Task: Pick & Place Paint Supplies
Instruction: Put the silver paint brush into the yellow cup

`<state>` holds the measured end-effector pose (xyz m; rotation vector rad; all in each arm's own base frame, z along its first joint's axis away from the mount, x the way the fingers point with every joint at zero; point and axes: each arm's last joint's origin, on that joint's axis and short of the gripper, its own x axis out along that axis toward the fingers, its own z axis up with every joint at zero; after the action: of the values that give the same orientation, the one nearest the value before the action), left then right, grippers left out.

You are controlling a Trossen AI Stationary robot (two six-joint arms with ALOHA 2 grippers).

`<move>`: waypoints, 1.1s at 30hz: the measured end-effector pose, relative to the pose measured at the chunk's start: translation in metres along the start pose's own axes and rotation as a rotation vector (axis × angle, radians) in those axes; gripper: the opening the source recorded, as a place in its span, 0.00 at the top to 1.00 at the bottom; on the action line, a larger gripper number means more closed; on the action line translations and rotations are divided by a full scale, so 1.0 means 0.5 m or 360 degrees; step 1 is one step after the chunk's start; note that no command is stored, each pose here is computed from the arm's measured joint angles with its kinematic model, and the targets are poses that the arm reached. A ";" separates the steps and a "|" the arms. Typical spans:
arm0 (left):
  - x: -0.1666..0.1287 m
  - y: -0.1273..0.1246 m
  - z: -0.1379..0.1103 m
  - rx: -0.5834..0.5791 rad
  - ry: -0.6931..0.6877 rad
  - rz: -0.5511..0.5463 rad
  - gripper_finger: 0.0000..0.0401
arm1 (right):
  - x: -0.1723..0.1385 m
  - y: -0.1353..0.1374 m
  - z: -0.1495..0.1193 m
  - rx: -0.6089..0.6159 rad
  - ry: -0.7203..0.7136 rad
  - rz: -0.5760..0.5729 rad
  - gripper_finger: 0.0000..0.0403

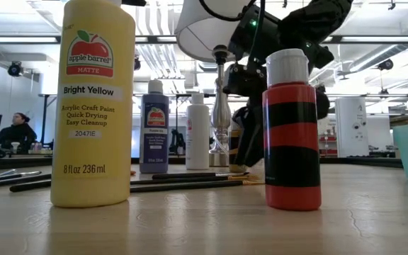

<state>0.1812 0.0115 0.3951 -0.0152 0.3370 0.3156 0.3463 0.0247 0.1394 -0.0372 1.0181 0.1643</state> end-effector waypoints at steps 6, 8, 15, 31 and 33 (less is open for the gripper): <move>0.000 0.000 0.000 0.0000 0.0000 0.0000 0.28 | -0.002 -0.002 0.006 0.0030 -0.0017 -0.0060 0.54; 0.000 0.000 0.000 0.0000 0.0000 0.0000 0.28 | -0.001 -0.003 0.005 0.0041 -0.0013 -0.0101 0.55; 0.000 0.000 0.000 0.0000 0.0001 0.0000 0.28 | 0.011 -0.003 0.000 0.0071 0.0000 -0.0098 0.57; 0.000 0.000 -0.003 0.0007 0.0024 0.0002 0.28 | 0.026 -0.003 -0.011 0.0043 0.0070 -0.0157 0.61; 0.000 0.000 -0.003 0.0007 0.0024 0.0002 0.28 | 0.025 -0.004 -0.012 0.0036 0.0078 -0.0166 0.63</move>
<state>0.1807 0.0115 0.3937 -0.0130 0.3526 0.3159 0.3479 0.0237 0.1255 -0.0740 1.0641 0.0567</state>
